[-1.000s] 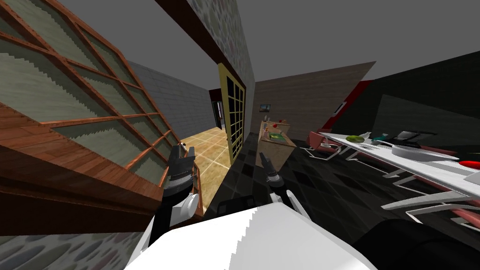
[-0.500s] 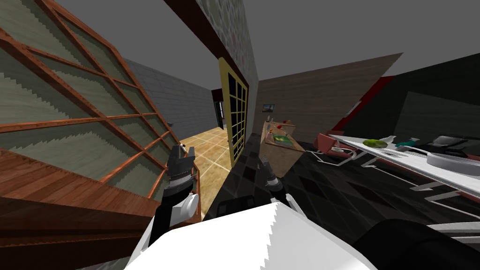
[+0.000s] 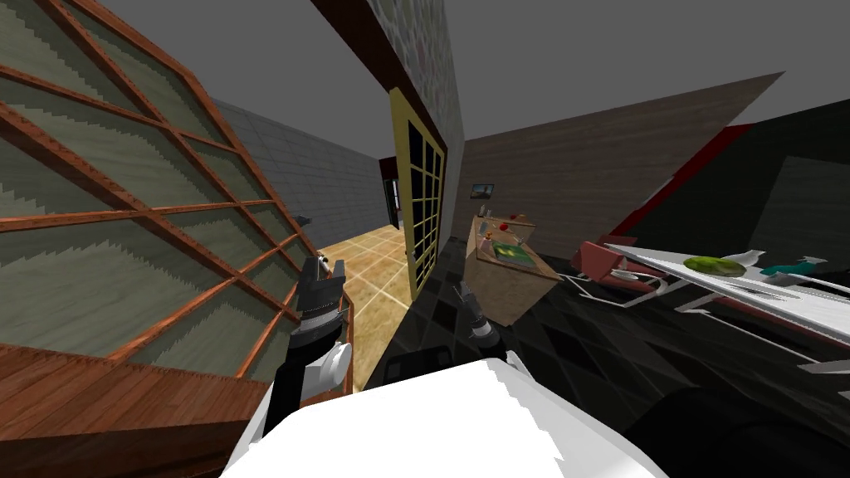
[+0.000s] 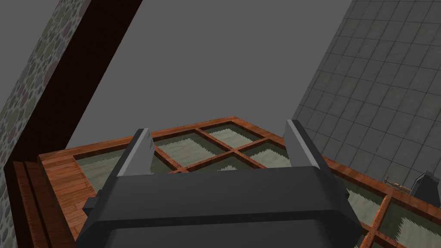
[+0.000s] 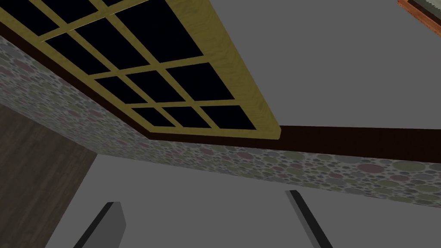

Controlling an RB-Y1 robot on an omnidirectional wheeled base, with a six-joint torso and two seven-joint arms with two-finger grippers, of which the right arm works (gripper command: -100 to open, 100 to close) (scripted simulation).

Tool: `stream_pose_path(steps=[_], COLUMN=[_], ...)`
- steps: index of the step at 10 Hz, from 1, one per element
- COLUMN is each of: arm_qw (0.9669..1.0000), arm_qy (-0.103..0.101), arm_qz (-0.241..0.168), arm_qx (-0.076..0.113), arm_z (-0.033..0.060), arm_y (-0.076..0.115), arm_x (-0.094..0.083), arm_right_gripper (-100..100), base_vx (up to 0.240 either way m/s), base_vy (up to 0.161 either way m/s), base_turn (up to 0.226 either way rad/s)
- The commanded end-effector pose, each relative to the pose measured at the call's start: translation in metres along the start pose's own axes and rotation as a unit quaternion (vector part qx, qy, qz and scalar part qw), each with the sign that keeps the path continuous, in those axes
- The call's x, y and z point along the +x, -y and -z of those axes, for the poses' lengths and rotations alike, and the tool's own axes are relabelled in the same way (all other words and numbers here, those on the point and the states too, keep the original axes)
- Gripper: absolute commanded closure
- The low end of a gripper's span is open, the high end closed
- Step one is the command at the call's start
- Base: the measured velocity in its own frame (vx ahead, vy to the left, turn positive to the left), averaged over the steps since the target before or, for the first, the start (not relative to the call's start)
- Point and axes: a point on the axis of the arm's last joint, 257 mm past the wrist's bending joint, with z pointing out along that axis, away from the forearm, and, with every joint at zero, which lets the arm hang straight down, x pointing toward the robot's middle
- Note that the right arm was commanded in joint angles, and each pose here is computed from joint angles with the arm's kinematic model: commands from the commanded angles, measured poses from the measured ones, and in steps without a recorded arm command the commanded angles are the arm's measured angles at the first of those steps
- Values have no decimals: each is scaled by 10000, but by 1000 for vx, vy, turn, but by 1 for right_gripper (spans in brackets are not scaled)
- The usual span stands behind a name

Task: Push the door open

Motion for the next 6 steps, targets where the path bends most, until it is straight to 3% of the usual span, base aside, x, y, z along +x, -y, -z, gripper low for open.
stream_pose_path(steps=[1, 2, 6], arm_qw=[9998, 9997, 9960], arm_qy=[-116, -172, -617], arm_qz=[141, 201, 643], arm_qx=[-6, -6, -31], arm_z=[75, 108, 390], arm_y=[13, 17, 30], arm_x=[103, 148, 503], arm_right_gripper=[-100, -100, -100], base_vx=[143, 121, 164], base_vy=[-32, -25, -32], base_turn=[73, 50, 106])
